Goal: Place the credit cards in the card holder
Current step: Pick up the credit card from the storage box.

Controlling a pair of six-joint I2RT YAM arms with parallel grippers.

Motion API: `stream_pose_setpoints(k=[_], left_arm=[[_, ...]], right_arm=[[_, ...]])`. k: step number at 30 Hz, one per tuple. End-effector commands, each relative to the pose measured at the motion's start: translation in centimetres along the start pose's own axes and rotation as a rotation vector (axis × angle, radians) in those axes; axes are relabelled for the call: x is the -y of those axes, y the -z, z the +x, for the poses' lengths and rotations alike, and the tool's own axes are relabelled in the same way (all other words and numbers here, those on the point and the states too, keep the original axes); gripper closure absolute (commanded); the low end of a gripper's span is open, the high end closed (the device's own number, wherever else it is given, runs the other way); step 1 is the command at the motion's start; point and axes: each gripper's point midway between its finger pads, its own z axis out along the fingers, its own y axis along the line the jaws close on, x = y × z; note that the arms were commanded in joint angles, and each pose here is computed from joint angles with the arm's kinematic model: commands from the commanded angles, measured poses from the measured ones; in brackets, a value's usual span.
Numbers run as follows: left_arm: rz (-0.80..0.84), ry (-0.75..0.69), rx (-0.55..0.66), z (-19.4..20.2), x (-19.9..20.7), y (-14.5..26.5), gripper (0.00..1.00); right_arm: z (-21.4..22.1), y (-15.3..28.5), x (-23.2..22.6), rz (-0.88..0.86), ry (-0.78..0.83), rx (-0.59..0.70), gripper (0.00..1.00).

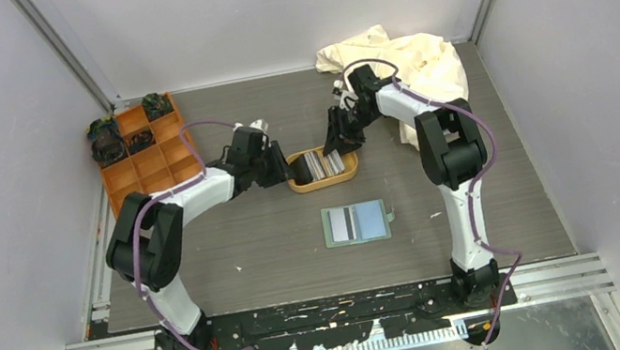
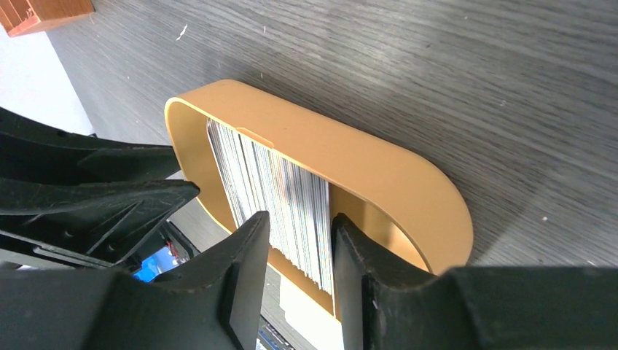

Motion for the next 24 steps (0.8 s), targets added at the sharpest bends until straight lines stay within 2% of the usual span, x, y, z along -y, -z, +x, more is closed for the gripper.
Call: stream_pose_setpoints(k=[1,12,21,24], left_arm=[[0.052,-0.028,0.048,-1.6,1.7,1.8,0.66],[0.059,-0.046,0.062,-1.9,2.0,3.1,0.66],[0.067,-0.059,0.090,-2.3,2.4,4.8,0.66],[0.091,-0.071,0.115,-2.6,2.9,6.1,0.66]], right_arm=[[-1.7,3.2,-3.0,-0.060,0.044,0.076,0.59],[-2.0,3.7,-1.7,-0.027,0.047,0.082,0.71],[-2.7,4.5,0.2,0.096,0.085,0.123,0.95],[-3.0,5.3,0.3,0.131,0.124,0.149,0.98]])
